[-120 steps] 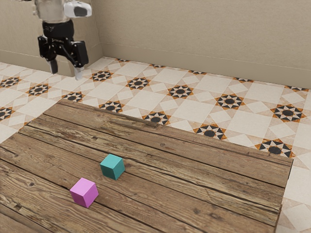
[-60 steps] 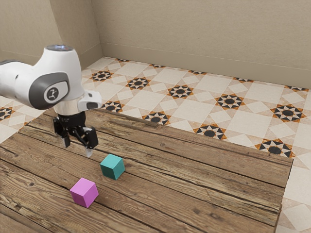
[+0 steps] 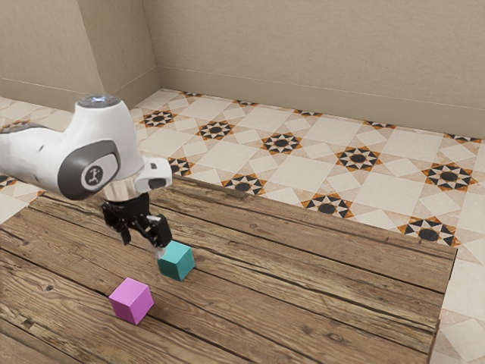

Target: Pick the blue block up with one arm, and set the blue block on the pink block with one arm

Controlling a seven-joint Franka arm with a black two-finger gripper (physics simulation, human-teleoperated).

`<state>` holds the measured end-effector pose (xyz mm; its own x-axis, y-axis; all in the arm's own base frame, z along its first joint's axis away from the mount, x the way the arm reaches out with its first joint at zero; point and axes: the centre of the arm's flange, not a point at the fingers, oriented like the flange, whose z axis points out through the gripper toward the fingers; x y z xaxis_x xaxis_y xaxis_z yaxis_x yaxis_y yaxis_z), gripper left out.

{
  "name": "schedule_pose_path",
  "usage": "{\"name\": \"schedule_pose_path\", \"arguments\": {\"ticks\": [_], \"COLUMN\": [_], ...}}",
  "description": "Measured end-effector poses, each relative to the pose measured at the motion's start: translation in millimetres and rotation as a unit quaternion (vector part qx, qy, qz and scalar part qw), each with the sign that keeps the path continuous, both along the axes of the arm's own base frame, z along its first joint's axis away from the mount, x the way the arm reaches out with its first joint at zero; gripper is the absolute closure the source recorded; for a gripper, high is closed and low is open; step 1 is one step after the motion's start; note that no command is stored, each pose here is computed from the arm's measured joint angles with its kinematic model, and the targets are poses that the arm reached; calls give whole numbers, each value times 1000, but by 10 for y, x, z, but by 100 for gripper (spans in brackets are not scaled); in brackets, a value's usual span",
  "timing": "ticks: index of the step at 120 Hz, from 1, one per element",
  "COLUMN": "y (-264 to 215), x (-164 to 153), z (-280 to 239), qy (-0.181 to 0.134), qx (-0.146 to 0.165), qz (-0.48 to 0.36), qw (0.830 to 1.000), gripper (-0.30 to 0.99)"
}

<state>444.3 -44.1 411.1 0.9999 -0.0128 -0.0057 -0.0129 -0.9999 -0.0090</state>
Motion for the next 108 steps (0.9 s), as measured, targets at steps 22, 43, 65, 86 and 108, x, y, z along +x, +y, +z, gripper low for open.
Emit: {"name": "schedule_pose_path", "arguments": {"ticks": [22,43,65,86,108], "y": [-59,-67,-90,-120,41], "x": [26,23,37,283,406], "z": [-123,-162,-327,-374,-372], "qy": [6,6,18,16,11], "qx": [-4,-5,-7,-15,-1], "qz": [-3,-3,-6,-10,-12], "qw": [1000,1000,1000,1000,1000], "gripper": [0,0,0,0,0]}}
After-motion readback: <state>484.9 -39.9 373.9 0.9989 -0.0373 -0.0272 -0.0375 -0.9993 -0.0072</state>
